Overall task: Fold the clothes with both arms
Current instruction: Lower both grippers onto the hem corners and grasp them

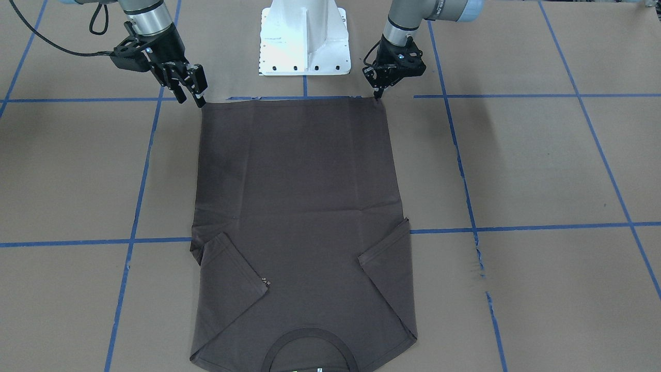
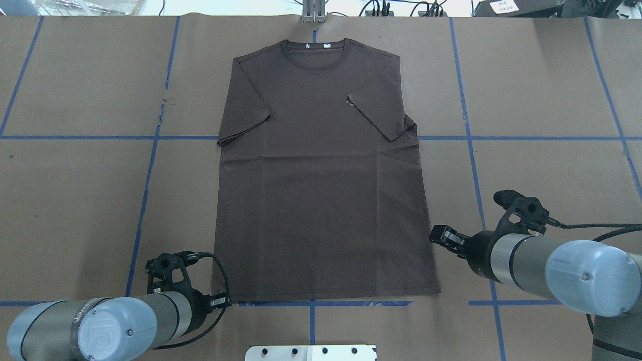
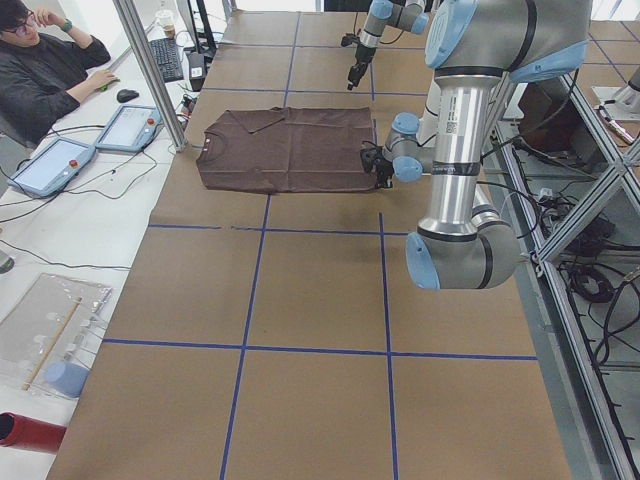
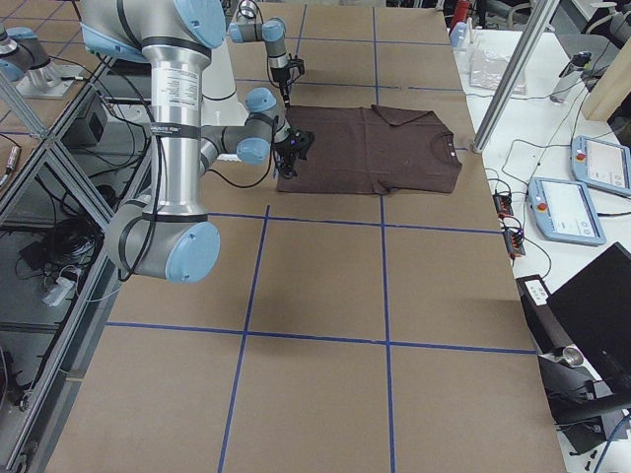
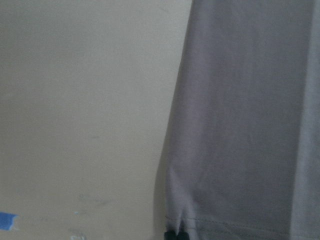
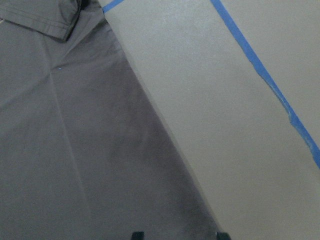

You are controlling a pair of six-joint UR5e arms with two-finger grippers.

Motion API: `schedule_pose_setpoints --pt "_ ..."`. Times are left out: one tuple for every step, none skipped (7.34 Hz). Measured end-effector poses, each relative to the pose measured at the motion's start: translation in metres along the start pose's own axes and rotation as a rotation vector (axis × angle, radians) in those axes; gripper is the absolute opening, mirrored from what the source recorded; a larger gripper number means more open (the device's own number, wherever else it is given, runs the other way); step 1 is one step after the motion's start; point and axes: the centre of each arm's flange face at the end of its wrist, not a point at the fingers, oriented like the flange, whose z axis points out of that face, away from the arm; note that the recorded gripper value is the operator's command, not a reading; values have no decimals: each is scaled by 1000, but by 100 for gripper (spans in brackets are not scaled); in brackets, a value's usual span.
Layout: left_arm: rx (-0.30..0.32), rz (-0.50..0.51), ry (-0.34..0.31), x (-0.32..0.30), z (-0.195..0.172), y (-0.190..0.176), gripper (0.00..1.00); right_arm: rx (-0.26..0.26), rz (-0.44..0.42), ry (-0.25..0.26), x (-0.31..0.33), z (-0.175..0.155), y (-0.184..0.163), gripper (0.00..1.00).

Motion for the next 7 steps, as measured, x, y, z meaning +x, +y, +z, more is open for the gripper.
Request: schedule_pose_setpoints --pt "0 0 3 1 -1 0 0 11 -11 20 3 5 11 57" --pt "2 0 5 2 -1 -1 0 18 -25 34 7 12 23 56" --pt "4 0 6 2 -1 -2 0 29 -32 52 14 24 37 55" --pt "8 -1 7 2 -2 -3 0 39 -39 65 21 34 50 54" --pt "16 -2 8 2 -2 -6 0 41 -45 73 26 40 61 54" --pt "24 -3 10 3 -3 -7 0 42 -47 79 31 45 70 52" --pt "29 -3 14 3 -4 -8 0 46 -50 85 34 50 75 50"
